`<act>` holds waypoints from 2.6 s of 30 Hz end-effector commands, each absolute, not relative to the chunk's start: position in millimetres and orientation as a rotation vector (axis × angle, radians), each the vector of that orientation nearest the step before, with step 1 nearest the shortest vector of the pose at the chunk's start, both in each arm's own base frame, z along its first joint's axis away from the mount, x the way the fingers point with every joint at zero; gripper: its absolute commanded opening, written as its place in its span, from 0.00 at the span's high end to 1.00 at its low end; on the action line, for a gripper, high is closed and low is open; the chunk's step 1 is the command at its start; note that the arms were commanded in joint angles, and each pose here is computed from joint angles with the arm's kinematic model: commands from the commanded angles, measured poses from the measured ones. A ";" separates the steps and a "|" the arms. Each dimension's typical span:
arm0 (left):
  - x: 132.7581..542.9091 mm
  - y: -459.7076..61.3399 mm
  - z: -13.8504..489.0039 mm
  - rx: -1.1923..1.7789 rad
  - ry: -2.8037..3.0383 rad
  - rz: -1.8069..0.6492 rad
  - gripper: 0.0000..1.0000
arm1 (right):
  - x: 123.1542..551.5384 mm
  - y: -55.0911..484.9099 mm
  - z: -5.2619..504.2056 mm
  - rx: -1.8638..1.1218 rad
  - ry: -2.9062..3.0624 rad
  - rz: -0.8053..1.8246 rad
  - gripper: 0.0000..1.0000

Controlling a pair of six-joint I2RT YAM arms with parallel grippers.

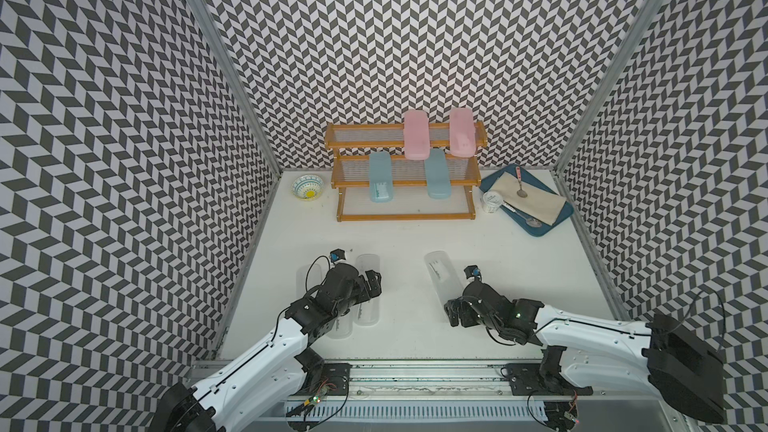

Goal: Place the pencil cases on the shelf according to color
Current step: Pick up the pencil case from the center of the board, then place the pencil case on the shelf.

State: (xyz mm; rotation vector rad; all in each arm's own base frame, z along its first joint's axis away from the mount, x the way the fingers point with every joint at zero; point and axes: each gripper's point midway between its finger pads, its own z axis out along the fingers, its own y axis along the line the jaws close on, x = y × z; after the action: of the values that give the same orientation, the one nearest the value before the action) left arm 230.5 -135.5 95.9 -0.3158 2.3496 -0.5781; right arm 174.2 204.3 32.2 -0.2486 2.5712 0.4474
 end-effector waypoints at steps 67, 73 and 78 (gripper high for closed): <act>347.4 -105.1 227.9 -0.106 2.130 -0.502 0.00 | 335.0 257.3 107.1 -0.020 2.282 0.333 0.41; 348.4 -106.9 225.9 -0.094 2.134 -0.540 0.00 | 375.7 265.3 92.0 0.016 2.308 0.274 0.43; 347.4 -108.4 223.3 -0.084 2.148 -0.548 0.00 | 401.0 263.6 82.4 0.076 2.305 0.271 0.44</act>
State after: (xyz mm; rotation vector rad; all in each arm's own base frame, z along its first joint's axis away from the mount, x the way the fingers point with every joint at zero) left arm 347.6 -105.4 223.6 -0.1131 2.1551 -0.5277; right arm 379.9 257.7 70.8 0.0420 2.3665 0.2245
